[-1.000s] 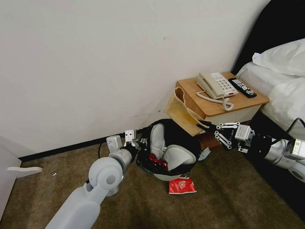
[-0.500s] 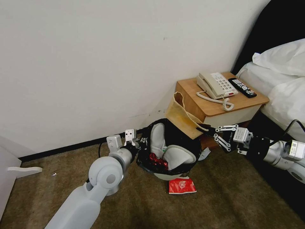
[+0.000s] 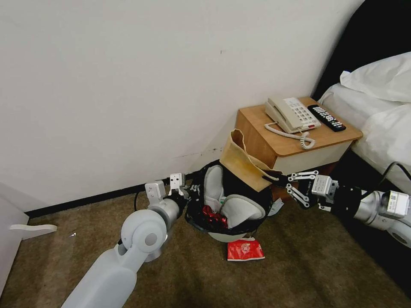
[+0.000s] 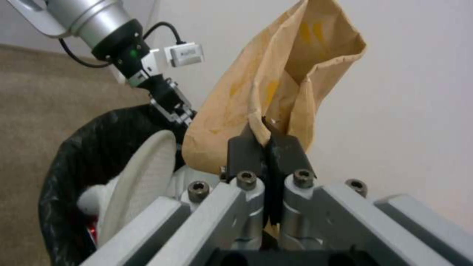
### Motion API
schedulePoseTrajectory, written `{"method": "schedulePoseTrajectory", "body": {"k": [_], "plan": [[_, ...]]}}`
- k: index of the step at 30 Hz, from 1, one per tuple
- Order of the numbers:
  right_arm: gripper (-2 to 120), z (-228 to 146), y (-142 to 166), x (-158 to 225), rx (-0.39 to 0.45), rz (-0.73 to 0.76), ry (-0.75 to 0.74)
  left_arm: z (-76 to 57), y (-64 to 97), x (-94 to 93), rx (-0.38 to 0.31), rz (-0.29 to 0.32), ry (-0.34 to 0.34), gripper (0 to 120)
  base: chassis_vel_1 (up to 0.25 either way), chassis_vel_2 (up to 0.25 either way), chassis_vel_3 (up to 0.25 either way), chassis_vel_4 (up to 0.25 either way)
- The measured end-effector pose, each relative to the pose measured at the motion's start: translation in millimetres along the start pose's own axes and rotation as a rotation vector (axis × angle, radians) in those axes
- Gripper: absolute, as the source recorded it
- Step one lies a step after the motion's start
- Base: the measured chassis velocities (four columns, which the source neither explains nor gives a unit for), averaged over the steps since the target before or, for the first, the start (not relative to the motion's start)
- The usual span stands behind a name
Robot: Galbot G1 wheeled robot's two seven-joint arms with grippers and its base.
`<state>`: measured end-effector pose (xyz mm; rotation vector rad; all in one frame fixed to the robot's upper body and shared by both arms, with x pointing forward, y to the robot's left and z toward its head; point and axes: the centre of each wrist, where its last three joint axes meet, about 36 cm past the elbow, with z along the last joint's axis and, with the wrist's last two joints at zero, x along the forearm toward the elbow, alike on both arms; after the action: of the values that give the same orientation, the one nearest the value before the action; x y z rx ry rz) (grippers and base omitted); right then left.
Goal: Pick up the trash bin, then pick up the garbage from the floor and place it into the trash bin.
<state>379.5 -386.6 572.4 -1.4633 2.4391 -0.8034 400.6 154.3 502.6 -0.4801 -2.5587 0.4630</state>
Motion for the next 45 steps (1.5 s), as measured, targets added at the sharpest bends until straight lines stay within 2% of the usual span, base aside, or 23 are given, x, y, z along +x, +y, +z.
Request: {"method": "schedulePoseTrajectory", "body": {"k": [4,7,10,12,15,18,22,28,33,41,45], "plan": [[0,0,0,0,0.003,0.014,0.008,0.4,0.2,0.1,0.001,0.0,0.001,4,0.0,0.0,0.0,0.0],[16,0,0,-1,0.009,0.021,0.014,0.7,0.1,0.9,0.001,0.0,0.0,4,0.0,0.0,0.0,0.0],[17,0,0,-1,0.009,0.021,0.015,0.6,0.1,0.9,0.001,0.0,0.0,4,0.0,0.0,0.0,0.0],[30,-2,0,-1,0.01,0.023,0.016,0.5,-0.2,1.1,0.0,0.0,-0.001,4,0.0,0.0,0.0,0.0],[38,-2,0,-2,0.011,0.024,0.016,0.4,-0.3,1.2,0.0,0.0,-0.002,4,0.0,0.0,0.0,0.0],[56,-4,0,-2,0.013,0.036,0.016,0.9,-0.2,1.9,0.0,-0.001,-0.001,4,0.0,0.0,0.0,0.0],[64,-4,-1,-3,0.014,0.046,0.018,0.3,0.2,2.4,-0.001,-0.002,-0.003,4,0.0,0.0,0.0,0.0],[91,-5,-2,-3,0.016,0.059,0.024,-0.5,-0.1,2.3,-0.001,-0.001,-0.006,4,0.0,0.0,0.0,0.0],[99,-5,-3,-3,0.015,0.066,0.025,-0.9,-0.1,1.4,0.0,-0.002,-0.006,4,0.0,0.0,0.0,0.0],[100,-7,-5,0,0.012,0.132,0.01,-5.0,3.2,3.2,0.01,-0.01,-0.02,4,0.0,0.0,0.0,0.0],[100,-11,-2,2,-0.008,0.268,0.013,-8.0,7.1,8.0,0.012,-0.018,-0.029,4,0.0,0.0,0.0,0.0]]}}
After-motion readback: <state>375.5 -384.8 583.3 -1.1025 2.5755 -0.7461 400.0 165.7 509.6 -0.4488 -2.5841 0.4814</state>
